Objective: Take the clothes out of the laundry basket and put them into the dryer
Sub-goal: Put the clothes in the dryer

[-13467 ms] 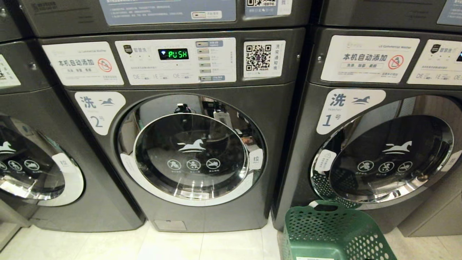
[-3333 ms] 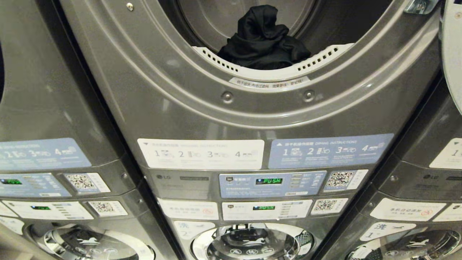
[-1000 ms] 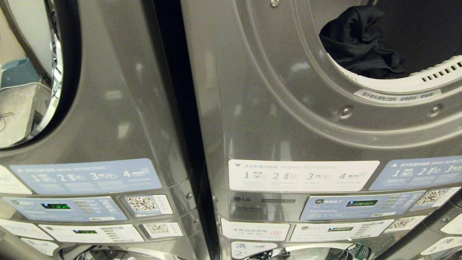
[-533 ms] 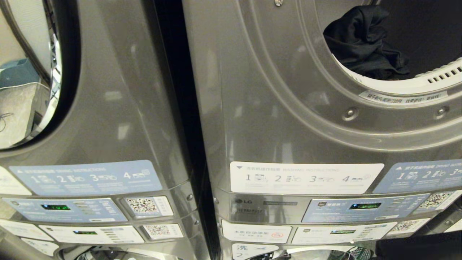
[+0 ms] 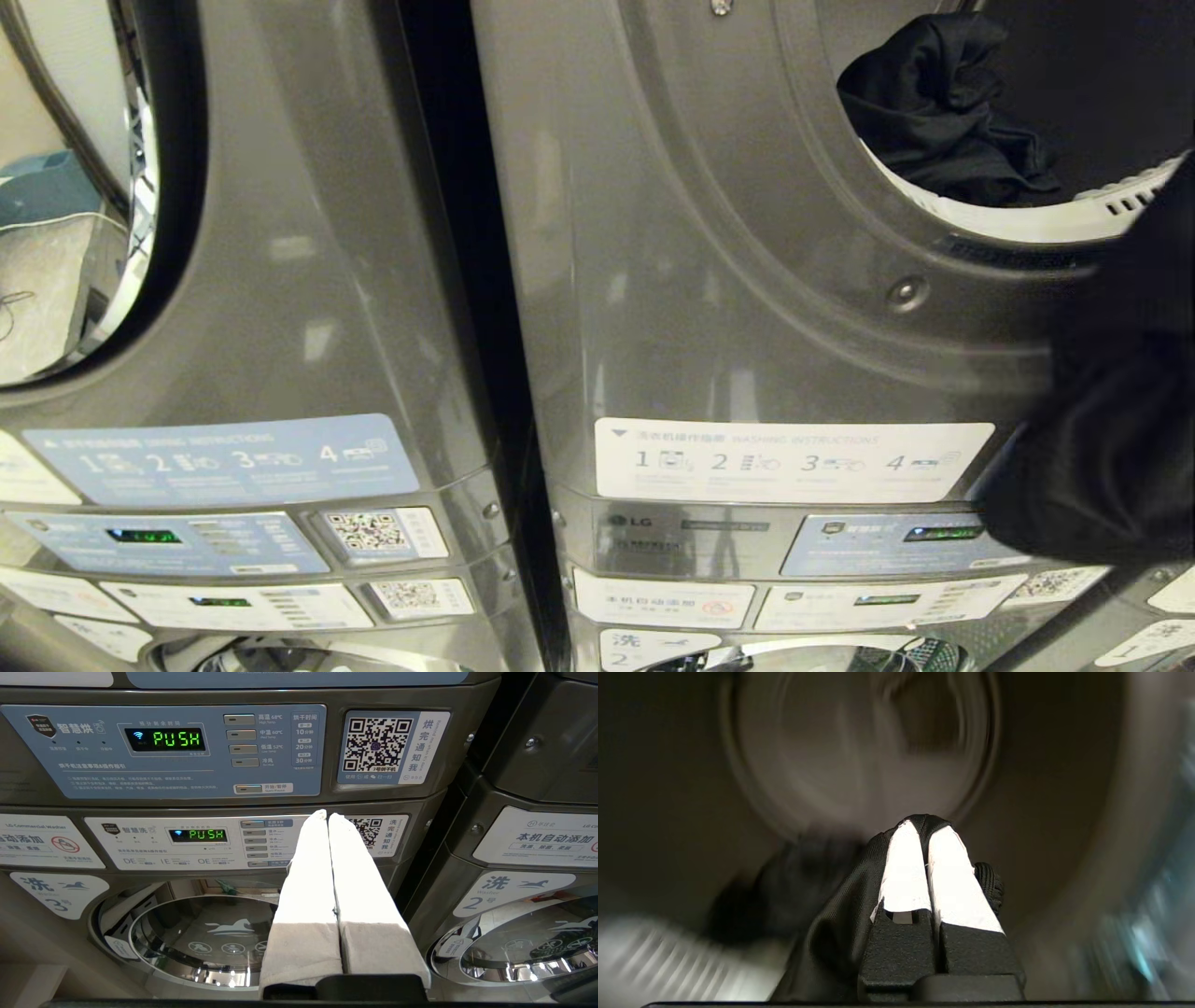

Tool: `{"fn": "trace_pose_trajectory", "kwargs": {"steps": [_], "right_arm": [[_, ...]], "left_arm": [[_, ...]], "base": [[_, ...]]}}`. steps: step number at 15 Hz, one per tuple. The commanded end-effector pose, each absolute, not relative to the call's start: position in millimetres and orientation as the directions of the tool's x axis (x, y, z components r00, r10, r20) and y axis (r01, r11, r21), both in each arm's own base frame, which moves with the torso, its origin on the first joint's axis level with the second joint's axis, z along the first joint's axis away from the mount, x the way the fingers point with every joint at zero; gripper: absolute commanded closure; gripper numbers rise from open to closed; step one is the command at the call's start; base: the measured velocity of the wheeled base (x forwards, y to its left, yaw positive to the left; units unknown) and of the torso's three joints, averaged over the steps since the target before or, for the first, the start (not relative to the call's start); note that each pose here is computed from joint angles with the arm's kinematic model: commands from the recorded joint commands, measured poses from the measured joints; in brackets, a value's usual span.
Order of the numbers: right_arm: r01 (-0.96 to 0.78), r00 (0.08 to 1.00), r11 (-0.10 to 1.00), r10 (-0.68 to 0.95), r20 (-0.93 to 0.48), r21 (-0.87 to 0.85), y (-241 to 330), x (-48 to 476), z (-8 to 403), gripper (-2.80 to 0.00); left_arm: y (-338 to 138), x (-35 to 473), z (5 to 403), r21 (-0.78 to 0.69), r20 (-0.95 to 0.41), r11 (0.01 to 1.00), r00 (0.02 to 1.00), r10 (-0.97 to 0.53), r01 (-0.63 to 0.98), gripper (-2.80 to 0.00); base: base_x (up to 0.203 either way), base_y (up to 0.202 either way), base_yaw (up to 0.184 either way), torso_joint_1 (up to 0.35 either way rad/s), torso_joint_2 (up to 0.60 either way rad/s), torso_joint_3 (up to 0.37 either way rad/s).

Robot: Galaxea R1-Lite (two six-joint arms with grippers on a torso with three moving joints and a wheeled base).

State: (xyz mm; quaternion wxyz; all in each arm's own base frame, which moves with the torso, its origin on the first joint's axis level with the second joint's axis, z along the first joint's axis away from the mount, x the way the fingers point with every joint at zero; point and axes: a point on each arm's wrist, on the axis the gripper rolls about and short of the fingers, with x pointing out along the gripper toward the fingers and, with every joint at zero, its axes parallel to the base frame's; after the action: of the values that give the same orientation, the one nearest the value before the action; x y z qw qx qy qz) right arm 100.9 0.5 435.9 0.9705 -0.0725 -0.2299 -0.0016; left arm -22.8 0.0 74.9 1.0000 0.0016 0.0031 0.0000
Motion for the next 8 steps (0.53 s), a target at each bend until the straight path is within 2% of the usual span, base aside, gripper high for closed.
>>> {"fn": "trace_pose_trajectory", "kwargs": {"steps": [1,4,8], "right_arm": [[0.039,0.904,0.987,0.032,0.426,-0.156,1,186,438,0.0],[0.068,0.809,0.974,0.072,0.583,-0.215,12,228,457,0.0],[0.083,0.708,0.963,0.125,0.695,-0.258,39,251,483,0.0]], "left_arm": [[0,-23,74,0.003,-0.008,1.0,1.0,0.0,0.0,0.0],[0,-23,74,0.003,-0.007,1.0,1.0,0.0,0.0,0.0],[0,-23,75,0.003,-0.007,1.0,1.0,0.0,0.0,0.0]], "base": [[0.0,0.0,0.0,0.0,0.0,0.0],[0.0,0.0,0.0,0.0,0.0,0.0],[0.0,0.0,0.0,0.0,0.0,0.0]]}}
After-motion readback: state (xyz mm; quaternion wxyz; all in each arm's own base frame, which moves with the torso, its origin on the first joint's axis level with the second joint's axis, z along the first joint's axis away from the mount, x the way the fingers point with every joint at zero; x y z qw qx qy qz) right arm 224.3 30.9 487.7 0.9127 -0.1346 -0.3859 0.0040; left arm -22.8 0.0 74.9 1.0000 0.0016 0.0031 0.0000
